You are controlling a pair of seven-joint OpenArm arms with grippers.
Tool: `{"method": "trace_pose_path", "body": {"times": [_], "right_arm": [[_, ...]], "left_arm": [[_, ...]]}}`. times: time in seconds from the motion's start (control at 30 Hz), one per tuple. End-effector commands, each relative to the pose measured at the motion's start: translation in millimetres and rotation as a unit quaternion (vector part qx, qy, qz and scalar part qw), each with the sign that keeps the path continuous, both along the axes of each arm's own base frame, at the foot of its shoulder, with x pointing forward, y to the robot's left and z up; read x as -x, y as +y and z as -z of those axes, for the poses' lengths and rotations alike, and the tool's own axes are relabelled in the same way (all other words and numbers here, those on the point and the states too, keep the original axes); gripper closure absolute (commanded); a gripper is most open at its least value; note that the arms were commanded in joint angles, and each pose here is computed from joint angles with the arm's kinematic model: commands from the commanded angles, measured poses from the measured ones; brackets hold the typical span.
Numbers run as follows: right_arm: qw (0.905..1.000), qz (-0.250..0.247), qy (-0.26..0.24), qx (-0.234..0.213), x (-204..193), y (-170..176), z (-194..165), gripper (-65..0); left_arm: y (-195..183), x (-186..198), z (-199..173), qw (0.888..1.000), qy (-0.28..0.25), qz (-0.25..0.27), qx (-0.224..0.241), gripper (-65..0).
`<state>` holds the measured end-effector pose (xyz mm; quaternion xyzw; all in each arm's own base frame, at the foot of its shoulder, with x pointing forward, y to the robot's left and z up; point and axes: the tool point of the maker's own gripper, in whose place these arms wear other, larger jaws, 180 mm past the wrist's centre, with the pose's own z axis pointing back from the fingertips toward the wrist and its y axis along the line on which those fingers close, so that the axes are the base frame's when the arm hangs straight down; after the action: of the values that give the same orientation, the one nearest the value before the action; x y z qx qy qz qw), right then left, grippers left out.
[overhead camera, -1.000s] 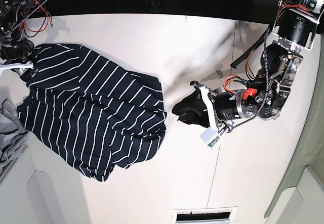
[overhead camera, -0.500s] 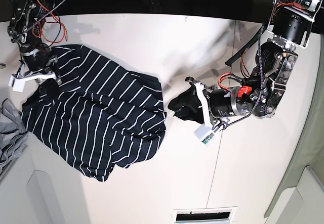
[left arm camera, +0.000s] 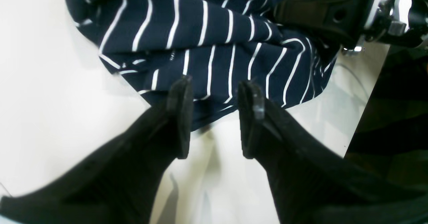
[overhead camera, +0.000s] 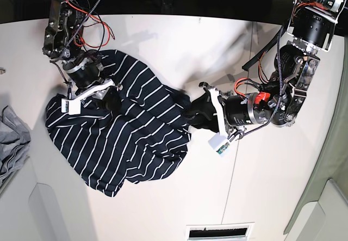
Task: Layout the t-shirt on the table in an organized manner, then fold the t-shirt properly
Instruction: 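Regrasp the shirt with the right gripper and move the left gripper over it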
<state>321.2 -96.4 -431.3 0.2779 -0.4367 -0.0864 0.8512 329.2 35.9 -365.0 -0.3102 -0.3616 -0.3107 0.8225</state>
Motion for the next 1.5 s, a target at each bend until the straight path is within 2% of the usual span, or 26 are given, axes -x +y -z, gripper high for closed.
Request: {"method": "trace_pose_path", "body": {"times": [0.0, 0.13, 0.2, 0.27, 0.33, 0.47, 0.6, 0.77, 0.9, 0.97, 1.07, 1.2, 1.47], "right_arm": [[0.9995, 0.0, -0.031, -0.003, -11, 0, -16, -30.0], [0.9994, 0.004, -0.034, -0.001, -11, -4, -18, -30.4], [0.9989, 0.012, -0.045, 0.006, -12, -12, -26, -30.4], [0.9975, 0.026, -0.063, 0.017, -15, -25, -40, -30.4], [0.9951, 0.043, -0.084, 0.029, -17, -40, -55, -30.4], [0.9908, 0.073, -0.098, 0.057, -18, -75, -70, -30.4], [0.9854, 0.121, -0.088, 0.082, -12, -120, -69, -30.4], [0.9768, 0.166, -0.056, 0.124, 0, -176, -58, -30.4], [0.9739, 0.175, -0.031, 0.141, 7, -202, -43, -30.7], [0.9741, 0.177, -0.017, 0.14, 7, -209, -34, -33.5], [0.9738, 0.185, -0.006, 0.132, 2, -219, -23, -37.9], [0.9757, 0.192, 0.008, 0.105, -11, -219, -9, -38.2], [0.9833, 0.172, -0.005, 0.061, -37, -195, -10, -38.2]], "left_arm": [[-3, -10, -18, 1.0, -0.025, 0.003, 0.016, -24.8], [-1, -9, -15, 1.0, -0.024, 0.005, 0.008, -24.8], [2, -3, -10, 1.0, -0.004, 0.014, -0.007, -24.8], [-2, 9, -22, 0.999, 0.009, 0.038, 0.015, -24.8], [-7, 19, -40, 0.998, -0.005, 0.052, 0.04, -24.8], [-25, 41, -64, 0.994, -0.041, 0.086, 0.051, -24.8], [-45, 53, -69, 0.992, -0.047, 0.092, 0.077, -24.8], [-82, 66, -61, 0.989, -0.059, 0.103, 0.087, -24.8], [-118, 90, -44, 0.986, -0.073, 0.143, 0.053, -30.3], [-133, 97, -37, 0.984, -0.086, 0.149, 0.035, -33.4], [-152, 103, -31, 0.983, -0.109, 0.146, 0.012, -33.6], [-171, 102, -19, 0.983, -0.13, 0.129, -0.01, -33.6], [-198, 86, 12, 0.989, -0.115, 0.09, -0.023, -33.6]]}}
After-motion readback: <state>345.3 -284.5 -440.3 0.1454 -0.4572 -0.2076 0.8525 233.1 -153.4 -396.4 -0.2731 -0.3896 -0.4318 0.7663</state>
